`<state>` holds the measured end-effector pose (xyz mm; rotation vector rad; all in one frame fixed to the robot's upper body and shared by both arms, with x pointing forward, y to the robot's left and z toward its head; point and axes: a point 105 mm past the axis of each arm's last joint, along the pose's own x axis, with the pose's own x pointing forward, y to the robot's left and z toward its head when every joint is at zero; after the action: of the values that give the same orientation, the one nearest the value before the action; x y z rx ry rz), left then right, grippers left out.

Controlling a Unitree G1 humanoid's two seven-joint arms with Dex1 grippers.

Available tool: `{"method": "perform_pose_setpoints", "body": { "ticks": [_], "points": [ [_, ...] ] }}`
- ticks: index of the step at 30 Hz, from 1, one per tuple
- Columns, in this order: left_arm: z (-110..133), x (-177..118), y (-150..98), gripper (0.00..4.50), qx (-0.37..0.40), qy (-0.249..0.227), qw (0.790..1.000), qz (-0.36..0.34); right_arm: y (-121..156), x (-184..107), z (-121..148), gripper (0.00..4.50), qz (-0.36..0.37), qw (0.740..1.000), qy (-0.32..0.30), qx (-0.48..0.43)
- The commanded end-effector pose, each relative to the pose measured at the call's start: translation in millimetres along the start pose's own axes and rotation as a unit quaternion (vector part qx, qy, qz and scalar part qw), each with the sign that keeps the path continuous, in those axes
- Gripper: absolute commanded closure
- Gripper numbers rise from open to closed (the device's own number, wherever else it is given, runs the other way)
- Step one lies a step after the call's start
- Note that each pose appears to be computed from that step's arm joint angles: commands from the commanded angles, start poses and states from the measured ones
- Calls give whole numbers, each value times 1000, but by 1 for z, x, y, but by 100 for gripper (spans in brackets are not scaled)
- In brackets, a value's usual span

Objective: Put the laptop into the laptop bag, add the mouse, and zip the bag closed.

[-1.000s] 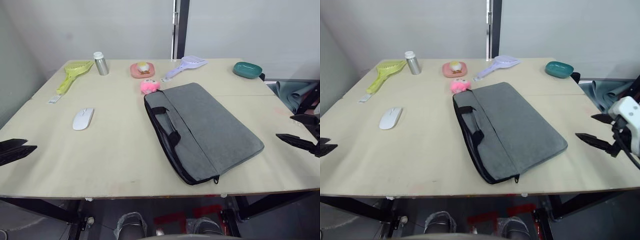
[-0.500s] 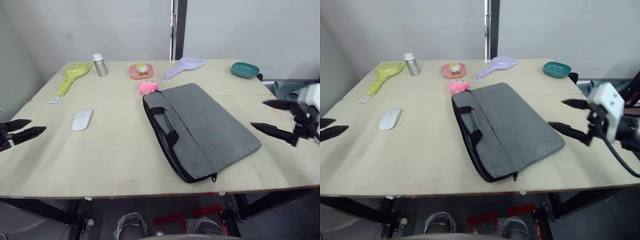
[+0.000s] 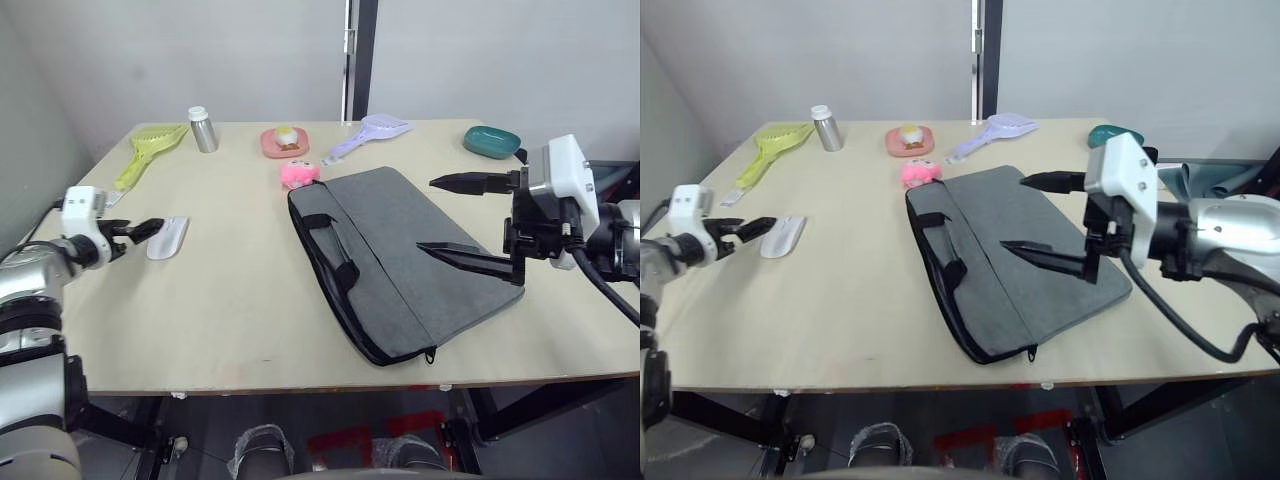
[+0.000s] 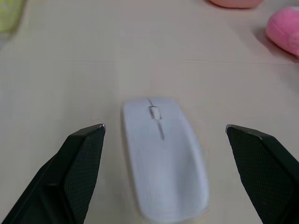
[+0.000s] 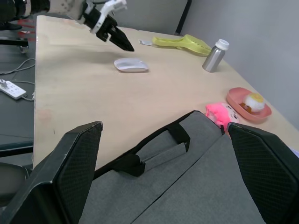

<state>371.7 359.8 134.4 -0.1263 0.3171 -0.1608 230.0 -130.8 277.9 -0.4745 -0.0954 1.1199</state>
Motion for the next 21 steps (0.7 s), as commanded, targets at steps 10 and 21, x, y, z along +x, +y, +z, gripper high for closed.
{"method": "perform_pose_setpoints", "body": {
  "ticks": [10,21],
  "points": [
    [-4,20,5,15,36,12,997,64,1,-3,4,1,-23,1000,-4,-6],
    [-11,41,-13,15,39,21,998,48,2,-3,6,1,-27,1000,4,-13]
  ]
}}
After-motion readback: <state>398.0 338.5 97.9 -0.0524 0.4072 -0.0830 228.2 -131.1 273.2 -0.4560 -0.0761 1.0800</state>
